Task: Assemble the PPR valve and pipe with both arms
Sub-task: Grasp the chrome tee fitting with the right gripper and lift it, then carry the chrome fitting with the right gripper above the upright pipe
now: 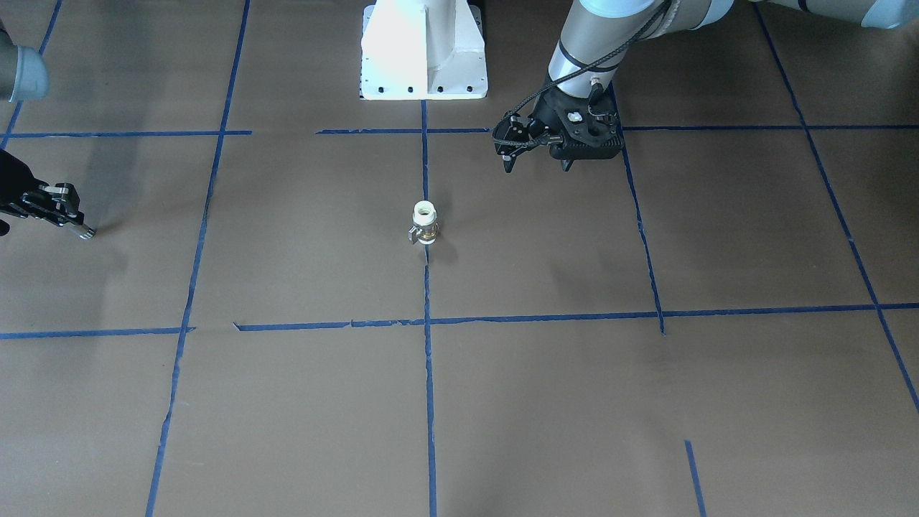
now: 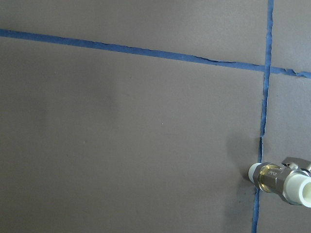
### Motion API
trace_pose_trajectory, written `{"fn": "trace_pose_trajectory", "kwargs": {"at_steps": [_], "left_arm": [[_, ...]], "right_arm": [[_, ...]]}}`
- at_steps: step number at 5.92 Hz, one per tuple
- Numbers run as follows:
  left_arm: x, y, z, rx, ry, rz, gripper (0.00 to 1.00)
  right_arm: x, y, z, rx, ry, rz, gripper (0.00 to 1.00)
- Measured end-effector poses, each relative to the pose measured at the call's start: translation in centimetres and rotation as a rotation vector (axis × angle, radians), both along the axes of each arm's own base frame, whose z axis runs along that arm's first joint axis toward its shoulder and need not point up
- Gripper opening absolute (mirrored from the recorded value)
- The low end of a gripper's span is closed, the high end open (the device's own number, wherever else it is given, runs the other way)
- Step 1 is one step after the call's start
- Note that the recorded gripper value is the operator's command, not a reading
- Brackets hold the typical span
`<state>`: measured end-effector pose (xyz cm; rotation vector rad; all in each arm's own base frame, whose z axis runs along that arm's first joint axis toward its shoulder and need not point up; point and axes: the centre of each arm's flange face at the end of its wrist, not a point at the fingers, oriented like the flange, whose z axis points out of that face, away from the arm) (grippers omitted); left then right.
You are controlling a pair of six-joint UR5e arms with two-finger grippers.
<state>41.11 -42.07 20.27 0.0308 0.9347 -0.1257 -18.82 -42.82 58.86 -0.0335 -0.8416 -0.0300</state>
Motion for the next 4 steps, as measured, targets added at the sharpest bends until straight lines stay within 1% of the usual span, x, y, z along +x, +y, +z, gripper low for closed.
{"fn": "trace_pose_trajectory", "kwargs": {"at_steps": [1,2,3,4], "left_arm": [[-0.4,0.1,-0.2,0.004,0.005,-0.003,1.0],[-1.1,0.3,0.2,0.005,0.006,-0.006,1.0],[-1.9,0.6,0.9,0.009,0.0,-0.005,1.0],[-2.7,0.6,1.9,0.024,-0.014,0.004,1.0]], "right_arm": [[0.5,0.1,-2.9,0.028,-0.021,0.009,0.0],[0.9,0.0,-8.0,0.035,-0.037,0.034,0.0],[-0.1,0.0,-13.5,0.005,-0.058,0.076,0.0],[-2.9,-0.2,-18.8,-0.038,-0.1,0.12,0.0]]}}
